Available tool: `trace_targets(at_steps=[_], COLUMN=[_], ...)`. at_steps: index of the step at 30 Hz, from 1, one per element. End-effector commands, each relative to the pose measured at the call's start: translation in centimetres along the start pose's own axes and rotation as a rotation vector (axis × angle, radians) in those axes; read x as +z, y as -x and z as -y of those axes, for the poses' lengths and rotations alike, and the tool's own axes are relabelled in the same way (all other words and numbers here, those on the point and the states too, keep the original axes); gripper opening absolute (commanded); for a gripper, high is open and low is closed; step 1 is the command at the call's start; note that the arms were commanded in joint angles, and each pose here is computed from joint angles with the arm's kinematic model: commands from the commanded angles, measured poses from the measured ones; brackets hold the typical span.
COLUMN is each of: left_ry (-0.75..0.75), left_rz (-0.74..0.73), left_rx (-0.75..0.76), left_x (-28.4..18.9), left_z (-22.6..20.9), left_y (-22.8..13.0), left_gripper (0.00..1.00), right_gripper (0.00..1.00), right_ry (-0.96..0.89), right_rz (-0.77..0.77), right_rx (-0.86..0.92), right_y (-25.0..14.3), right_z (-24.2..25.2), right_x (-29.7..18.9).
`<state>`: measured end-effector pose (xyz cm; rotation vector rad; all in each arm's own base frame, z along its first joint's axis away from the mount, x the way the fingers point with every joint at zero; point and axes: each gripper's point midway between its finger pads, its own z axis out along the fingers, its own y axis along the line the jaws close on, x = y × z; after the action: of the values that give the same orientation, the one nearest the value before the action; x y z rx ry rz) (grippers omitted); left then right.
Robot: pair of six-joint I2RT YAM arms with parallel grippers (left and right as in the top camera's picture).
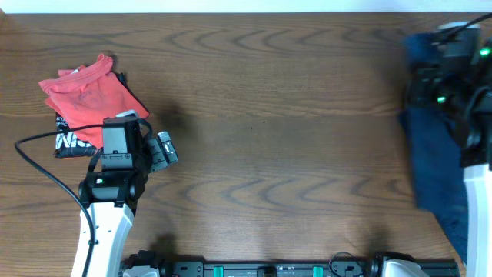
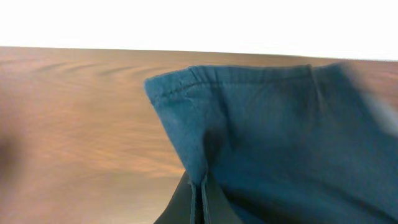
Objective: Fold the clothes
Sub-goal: 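Reach the right gripper into the navy pile and grasp dark shorts, then pull the navy shorts left onto the table center with the right gripper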
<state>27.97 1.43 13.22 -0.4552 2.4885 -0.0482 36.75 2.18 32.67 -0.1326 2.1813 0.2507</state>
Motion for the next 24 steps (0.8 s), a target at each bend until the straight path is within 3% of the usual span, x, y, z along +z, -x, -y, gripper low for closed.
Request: trace_targets(at_steps=[1, 5, 9, 10, 11, 12, 13, 18, 24], left_ry=[-0.005, -0.008, -0.015, -0.017, -0.019, -0.021, -0.023, -0.089, -0.399], left_rz=[0.025, 0.034, 0.051, 0.057, 0.063, 0.068, 0.073, 0.056, -0.067], left_rx=[-0.007, -0.008, -0.009, -0.009, -0.01, -0.014, -0.022, -0.11, -0.103], left_x=[-0.4, -0.4, -0.4, -0.4, -0.4, -0.4, -0.4, -0.5, -1.2], left_z=[0.2, 0.2, 0.4, 0.4, 0.5, 0.5, 0.6, 1.7, 7.3], left_y=[0.9, 1.1, 1.5, 1.7, 1.8, 2.0, 2.1, 1.9, 0.3], left_gripper=[0.98, 0.98, 0.98, 0.98, 0.98, 0.98, 0.98, 0.98, 0.98], right_gripper=[0.01, 0.01, 0.02, 0.13, 0.56, 0.87, 0.99, 0.99, 0.99], right_ry=[0.29, 0.425, 0.485, 0.464, 0.432, 0.399, 0.36, -0.014, -0.301], right_rz=[-0.034, 0.079, 0.101, 0.09, 0.073, 0.058, 0.041, -0.055, -0.181], right_rx=[0.006, -0.043, -0.113, -0.119, -0.124, -0.125, -0.124, 0.009, 0.101], right_y=[-0.8, 1.9, 1.8, 1.4, 0.8, 0.3, -0.1, -2.2, -5.0], right_z=[-7.1, -12.9, -17.5, -17.9, -18.1, -18.0, -17.5, -9.5, -0.2], right_x=[2.5, 4.1, 6.6, 7.7, 9.0, 10.0, 10.8, 12.3, 8.6])
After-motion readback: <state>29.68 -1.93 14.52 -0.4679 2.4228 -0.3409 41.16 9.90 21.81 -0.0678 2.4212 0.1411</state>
